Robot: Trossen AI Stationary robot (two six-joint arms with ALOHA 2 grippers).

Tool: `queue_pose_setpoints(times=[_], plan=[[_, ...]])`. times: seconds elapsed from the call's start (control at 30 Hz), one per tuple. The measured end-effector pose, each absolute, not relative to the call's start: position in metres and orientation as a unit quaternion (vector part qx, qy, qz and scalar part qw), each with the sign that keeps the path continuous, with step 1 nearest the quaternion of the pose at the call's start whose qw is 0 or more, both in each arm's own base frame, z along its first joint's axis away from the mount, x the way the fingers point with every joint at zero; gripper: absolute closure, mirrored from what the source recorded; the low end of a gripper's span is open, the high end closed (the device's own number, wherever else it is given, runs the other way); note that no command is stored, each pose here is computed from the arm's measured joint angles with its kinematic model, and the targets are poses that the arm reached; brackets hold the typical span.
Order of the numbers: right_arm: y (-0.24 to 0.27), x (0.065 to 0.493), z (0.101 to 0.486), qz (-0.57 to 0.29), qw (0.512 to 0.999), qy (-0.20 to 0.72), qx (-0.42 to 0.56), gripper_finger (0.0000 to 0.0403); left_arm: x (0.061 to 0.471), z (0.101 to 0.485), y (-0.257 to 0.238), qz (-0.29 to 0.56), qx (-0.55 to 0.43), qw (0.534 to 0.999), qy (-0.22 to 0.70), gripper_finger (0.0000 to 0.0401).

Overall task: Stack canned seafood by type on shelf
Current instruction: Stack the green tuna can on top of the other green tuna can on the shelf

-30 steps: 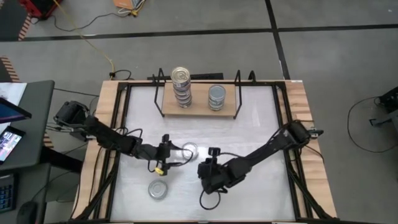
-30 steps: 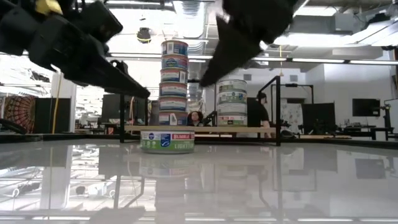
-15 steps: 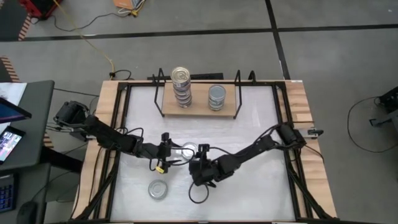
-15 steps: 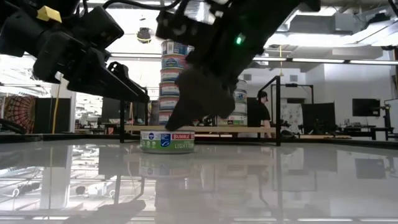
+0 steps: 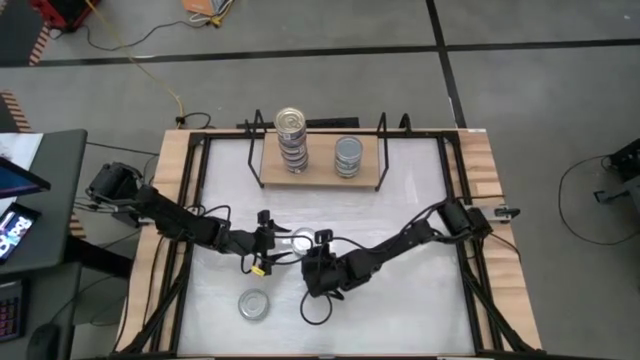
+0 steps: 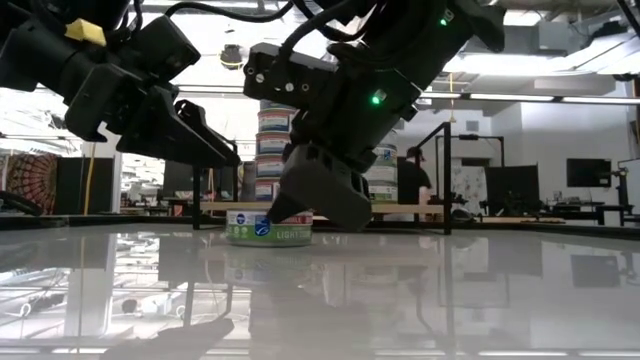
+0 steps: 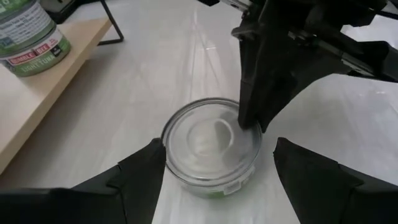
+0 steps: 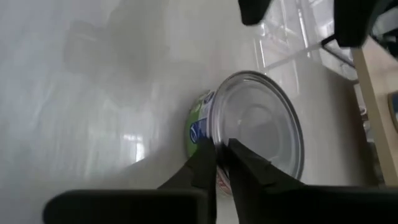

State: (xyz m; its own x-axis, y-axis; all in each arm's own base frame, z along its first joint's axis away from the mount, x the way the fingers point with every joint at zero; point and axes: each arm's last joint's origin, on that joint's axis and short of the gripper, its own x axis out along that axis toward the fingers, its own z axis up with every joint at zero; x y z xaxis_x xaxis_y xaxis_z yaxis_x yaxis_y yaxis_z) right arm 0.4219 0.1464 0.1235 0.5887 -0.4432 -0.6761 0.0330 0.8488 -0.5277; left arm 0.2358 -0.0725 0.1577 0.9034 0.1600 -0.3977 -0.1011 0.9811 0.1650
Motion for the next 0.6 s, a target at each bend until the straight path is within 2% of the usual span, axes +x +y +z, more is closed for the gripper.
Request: queue_pose_setpoints(times=[0.23,0.6], plan=[[0.154,0.409,0.122,-0.157,0.848,0.457,-0.216,0.0364,0.236,0.158,-0.072,0.068,0.069,0.973,0.210,0.0113],[0.174,0.398,0.114,-0.132,0.849,0.469,-0.203,0.0374,0.236,0.158,-0.072,0.070,0.063,0.973,0.210,0.0113]])
